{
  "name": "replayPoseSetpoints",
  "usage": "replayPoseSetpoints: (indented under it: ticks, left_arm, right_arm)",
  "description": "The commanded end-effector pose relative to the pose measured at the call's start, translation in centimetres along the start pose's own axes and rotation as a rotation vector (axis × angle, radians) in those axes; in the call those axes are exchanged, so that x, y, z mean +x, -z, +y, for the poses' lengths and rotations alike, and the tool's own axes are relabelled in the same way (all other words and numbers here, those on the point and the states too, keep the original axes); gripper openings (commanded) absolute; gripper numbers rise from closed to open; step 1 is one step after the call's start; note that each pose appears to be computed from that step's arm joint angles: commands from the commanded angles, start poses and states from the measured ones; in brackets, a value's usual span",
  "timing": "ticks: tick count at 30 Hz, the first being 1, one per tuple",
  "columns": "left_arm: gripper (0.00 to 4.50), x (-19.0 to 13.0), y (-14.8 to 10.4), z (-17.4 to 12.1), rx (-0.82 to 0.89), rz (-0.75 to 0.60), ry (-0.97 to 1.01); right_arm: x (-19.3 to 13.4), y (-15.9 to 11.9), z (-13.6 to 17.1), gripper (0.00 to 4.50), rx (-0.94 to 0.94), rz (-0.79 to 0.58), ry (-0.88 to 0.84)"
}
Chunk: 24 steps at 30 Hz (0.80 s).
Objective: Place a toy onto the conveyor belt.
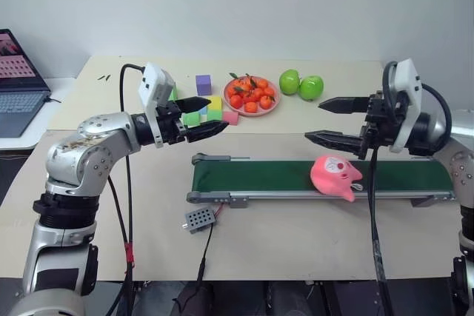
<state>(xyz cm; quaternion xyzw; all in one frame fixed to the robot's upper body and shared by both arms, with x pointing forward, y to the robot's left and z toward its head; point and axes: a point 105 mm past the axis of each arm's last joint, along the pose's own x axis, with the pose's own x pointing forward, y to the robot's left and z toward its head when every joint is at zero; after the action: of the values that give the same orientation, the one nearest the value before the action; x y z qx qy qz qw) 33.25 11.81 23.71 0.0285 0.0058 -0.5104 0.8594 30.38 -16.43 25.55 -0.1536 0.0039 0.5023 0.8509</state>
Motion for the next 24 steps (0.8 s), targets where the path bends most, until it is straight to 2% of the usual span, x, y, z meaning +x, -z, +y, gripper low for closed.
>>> replayPoseSetpoints:
  ticks: [1,16,24]
  left_arm:
    - [4.38,0.2,-1.9,-0.7,0.066,-0.038,0.030]
    - [4.38,1.0,-3.7,-1.2,0.089,-0.076,0.059]
    - [4.38,1.2,-3.7,-1.3,0.089,-0.080,0.061]
  right_arm:
    - [-0.5,-1.4,-0.2,4.50,-0.049,-0.047,0.016]
    - [-0.5,-1.5,-0.3,4.50,-0.056,-0.046,0.028]
    - [-0.6,-1.2,-0.3,4.50,-0.050,-0.045,0.035]
